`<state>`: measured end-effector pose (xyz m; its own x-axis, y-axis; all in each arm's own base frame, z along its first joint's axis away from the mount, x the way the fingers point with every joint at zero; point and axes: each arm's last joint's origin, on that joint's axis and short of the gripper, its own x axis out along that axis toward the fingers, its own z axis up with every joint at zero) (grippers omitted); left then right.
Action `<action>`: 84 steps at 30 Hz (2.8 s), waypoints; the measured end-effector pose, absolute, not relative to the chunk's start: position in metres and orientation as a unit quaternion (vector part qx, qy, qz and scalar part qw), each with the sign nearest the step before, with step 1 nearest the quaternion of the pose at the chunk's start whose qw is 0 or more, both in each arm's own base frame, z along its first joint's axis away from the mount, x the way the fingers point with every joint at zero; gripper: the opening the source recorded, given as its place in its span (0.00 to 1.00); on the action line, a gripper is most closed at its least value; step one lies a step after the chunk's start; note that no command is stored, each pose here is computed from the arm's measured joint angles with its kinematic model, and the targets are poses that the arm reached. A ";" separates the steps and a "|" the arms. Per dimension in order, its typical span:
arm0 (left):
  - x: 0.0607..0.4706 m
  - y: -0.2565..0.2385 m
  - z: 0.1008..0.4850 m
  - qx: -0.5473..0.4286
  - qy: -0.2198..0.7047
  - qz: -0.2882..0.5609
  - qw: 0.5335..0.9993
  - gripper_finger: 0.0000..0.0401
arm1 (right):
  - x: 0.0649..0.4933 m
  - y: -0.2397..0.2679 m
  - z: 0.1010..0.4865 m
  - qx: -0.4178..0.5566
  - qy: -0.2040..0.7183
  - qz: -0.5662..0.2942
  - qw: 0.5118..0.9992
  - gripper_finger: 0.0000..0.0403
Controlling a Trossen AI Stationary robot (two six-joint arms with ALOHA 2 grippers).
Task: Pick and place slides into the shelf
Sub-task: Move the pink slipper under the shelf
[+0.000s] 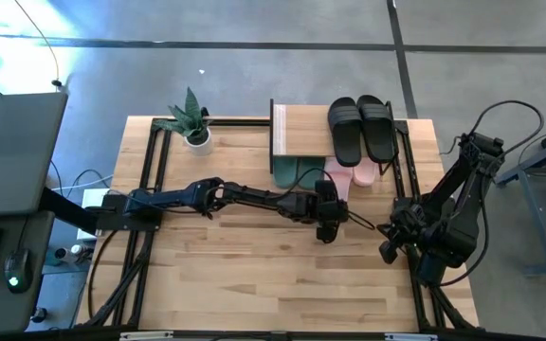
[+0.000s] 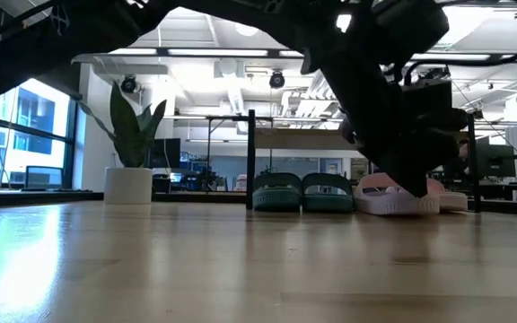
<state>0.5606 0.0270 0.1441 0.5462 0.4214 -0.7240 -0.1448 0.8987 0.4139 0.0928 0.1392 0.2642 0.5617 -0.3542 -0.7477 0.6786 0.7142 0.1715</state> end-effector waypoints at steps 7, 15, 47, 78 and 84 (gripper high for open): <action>0.549 0.009 0.184 0.117 0.444 0.148 0.876 0.56 | 0.093 0.139 0.264 0.225 0.358 -0.302 0.854 0.00; 0.519 -0.015 0.277 0.004 0.396 0.009 0.918 0.49 | 0.093 0.138 0.265 0.212 0.359 -0.302 0.857 0.00; 0.379 -0.042 0.418 -0.062 0.364 -0.194 0.909 0.03 | 0.116 0.148 0.266 0.173 0.373 -0.214 0.886 0.00; 0.270 -0.030 0.365 -0.138 0.235 -0.132 0.953 0.04 | 0.225 0.082 0.215 -0.105 0.573 -0.192 0.790 0.38; 0.255 -0.029 0.367 -0.137 0.223 -0.134 0.956 0.04 | 0.241 0.088 0.195 -0.118 0.583 -0.177 0.784 0.38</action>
